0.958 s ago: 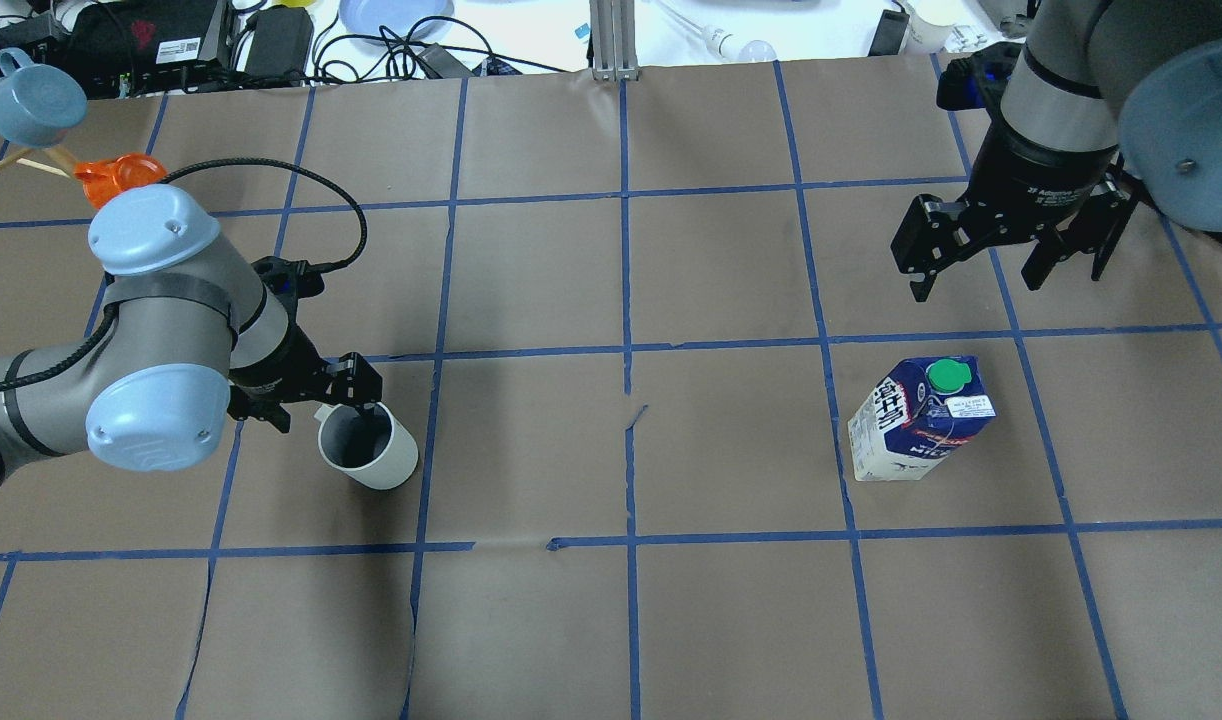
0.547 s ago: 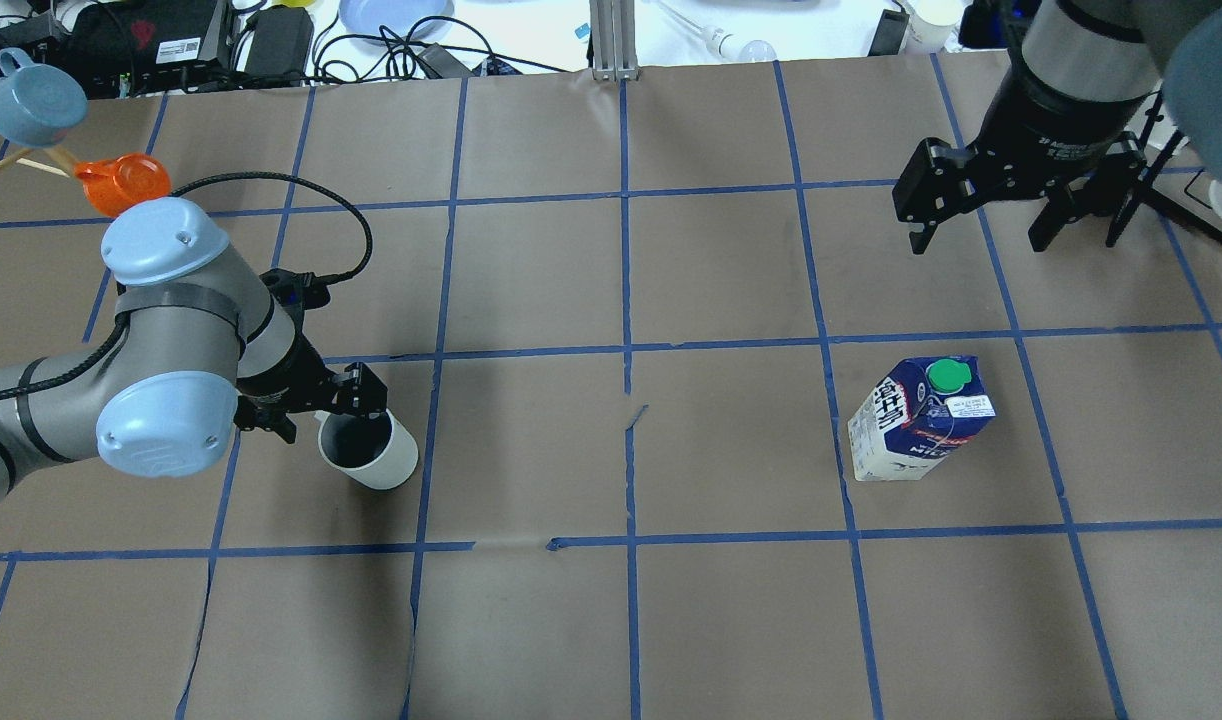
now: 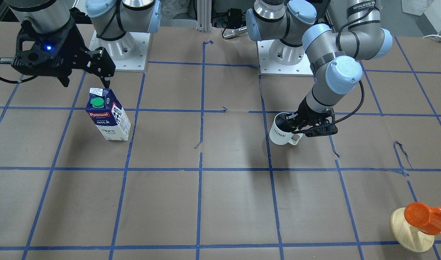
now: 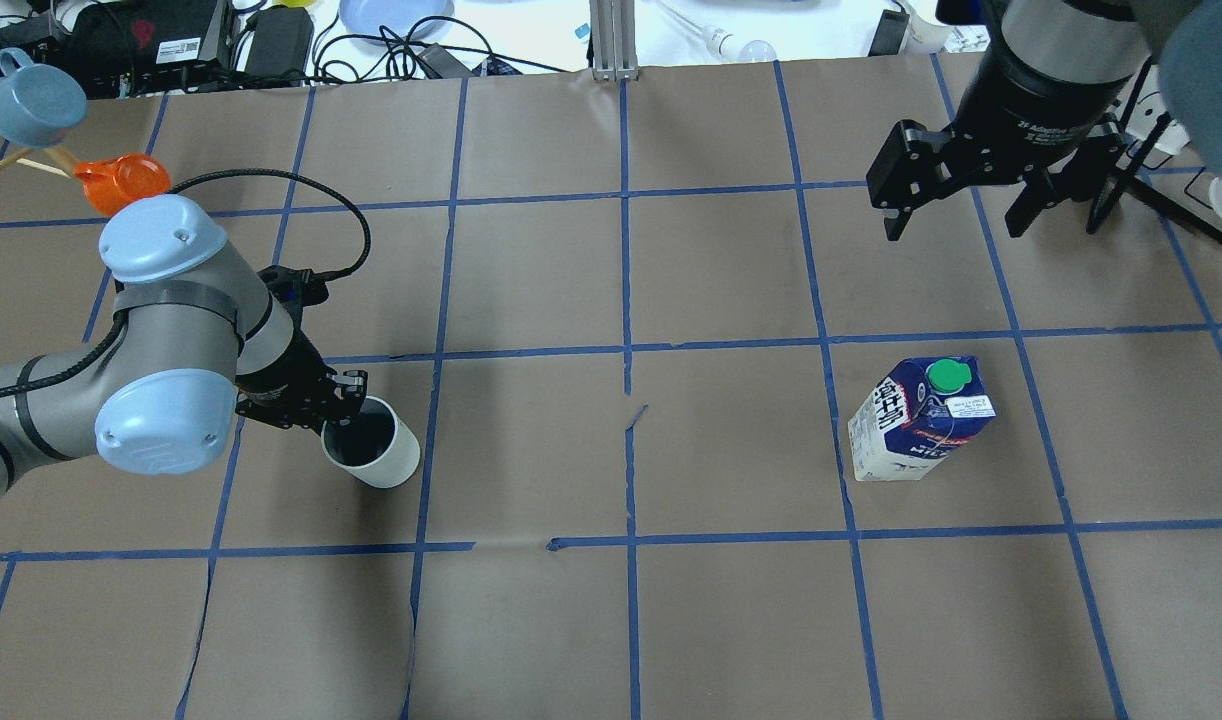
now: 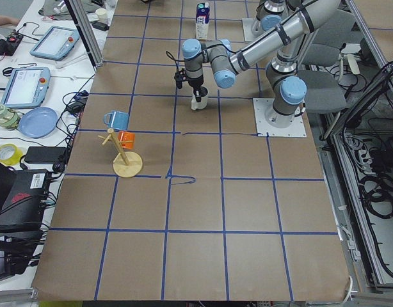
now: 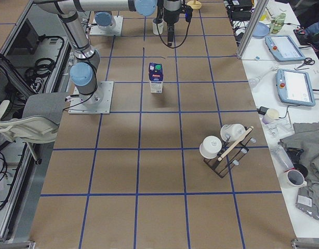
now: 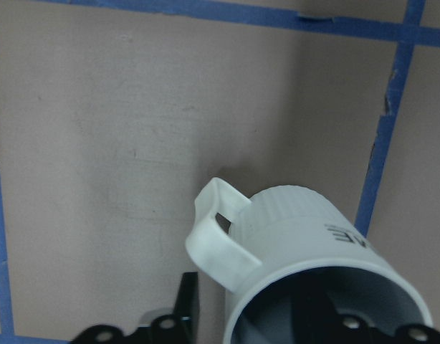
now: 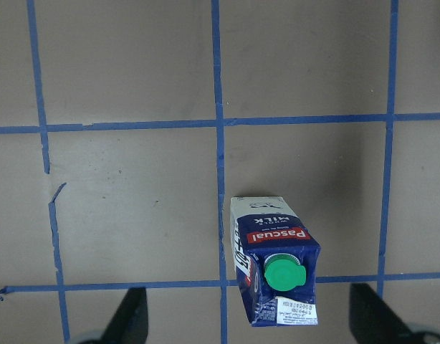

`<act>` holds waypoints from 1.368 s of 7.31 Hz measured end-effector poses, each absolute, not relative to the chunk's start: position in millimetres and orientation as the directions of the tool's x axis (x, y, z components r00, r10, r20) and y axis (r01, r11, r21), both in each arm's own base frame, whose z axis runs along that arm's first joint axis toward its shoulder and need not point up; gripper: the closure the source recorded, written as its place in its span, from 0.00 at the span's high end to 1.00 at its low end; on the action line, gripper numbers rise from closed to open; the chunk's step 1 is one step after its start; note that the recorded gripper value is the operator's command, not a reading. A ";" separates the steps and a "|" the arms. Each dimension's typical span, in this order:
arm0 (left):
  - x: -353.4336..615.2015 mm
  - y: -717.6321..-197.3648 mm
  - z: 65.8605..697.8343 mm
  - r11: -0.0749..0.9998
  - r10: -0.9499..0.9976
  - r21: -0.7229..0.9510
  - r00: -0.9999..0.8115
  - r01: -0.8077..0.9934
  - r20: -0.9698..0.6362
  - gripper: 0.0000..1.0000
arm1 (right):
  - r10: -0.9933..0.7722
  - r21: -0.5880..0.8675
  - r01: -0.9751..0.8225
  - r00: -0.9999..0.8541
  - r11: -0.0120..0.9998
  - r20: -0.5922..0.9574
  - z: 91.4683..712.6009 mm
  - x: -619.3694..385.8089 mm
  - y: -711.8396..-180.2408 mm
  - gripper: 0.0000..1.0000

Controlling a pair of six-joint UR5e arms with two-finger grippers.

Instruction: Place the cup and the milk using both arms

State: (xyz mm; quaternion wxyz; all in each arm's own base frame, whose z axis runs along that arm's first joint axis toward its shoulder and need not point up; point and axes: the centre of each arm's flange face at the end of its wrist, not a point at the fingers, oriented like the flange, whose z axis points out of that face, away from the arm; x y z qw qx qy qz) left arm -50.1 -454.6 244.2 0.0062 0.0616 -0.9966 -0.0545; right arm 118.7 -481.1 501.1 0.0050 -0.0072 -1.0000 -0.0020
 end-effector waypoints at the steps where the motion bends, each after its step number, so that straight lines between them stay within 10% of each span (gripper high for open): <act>1: -49.6 -460.1 249.9 0.988 -0.124 0.095 -0.992 -0.123 0.008 0.10 | 0.007 0.003 0.007 -1.000 1.000 0.012 500.7 120.3 -482.1 1.00; 10: -249.8 -582.2 312.4 0.965 -0.258 -0.011 -0.957 -0.262 0.134 0.10 | 0.003 -0.031 0.002 -1.000 1.000 0.020 501.4 119.1 -484.5 1.00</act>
